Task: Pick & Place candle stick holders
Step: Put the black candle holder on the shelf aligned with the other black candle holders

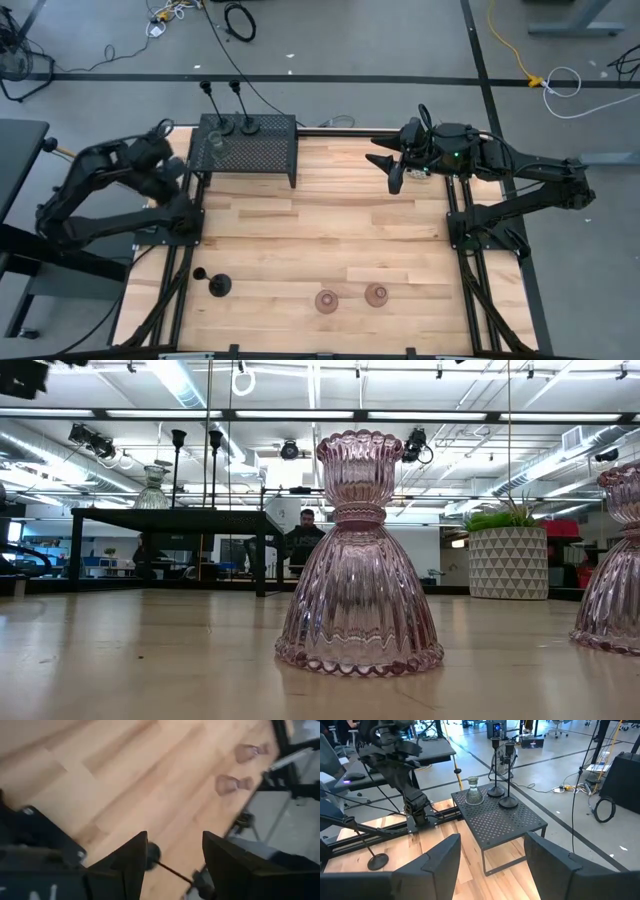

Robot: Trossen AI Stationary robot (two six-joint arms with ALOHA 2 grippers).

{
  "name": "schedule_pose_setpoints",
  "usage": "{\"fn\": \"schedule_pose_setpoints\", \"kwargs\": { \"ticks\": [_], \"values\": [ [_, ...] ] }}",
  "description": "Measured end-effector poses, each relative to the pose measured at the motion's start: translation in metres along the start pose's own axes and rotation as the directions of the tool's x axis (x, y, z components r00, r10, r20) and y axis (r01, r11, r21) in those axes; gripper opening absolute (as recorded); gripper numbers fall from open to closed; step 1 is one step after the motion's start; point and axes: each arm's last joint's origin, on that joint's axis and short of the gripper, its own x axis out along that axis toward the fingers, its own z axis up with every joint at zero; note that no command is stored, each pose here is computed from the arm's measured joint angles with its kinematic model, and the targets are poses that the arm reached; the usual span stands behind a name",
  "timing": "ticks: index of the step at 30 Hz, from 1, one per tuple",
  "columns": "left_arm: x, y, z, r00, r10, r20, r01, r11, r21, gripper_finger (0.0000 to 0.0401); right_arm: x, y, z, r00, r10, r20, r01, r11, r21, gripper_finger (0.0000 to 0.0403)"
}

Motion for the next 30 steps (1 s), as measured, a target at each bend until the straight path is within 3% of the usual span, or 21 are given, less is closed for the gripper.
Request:
{"fn": "schedule_pose_setpoints", "kwargs": {
  "ticks": [10, 30],
  "values": [
    [-0.016, 0.006, -0.031, 0.989, -0.138, 0.052, 0.140, 0.989, -0.037, 0.0177, 0.000, 0.000, 0.000, 1.000, 0.000, 0.000, 0.000, 1.000, 0.023, 0.0220],
    [0.007, 0.011, -0.026, 0.970, -0.235, -0.062, 0.238, 0.970, 0.051, 0.0176, 0.000, -0.003, 0.001, 0.994, -0.110, 0.019, 0.109, 0.991, 0.075, 0.0220]
  ]
}}
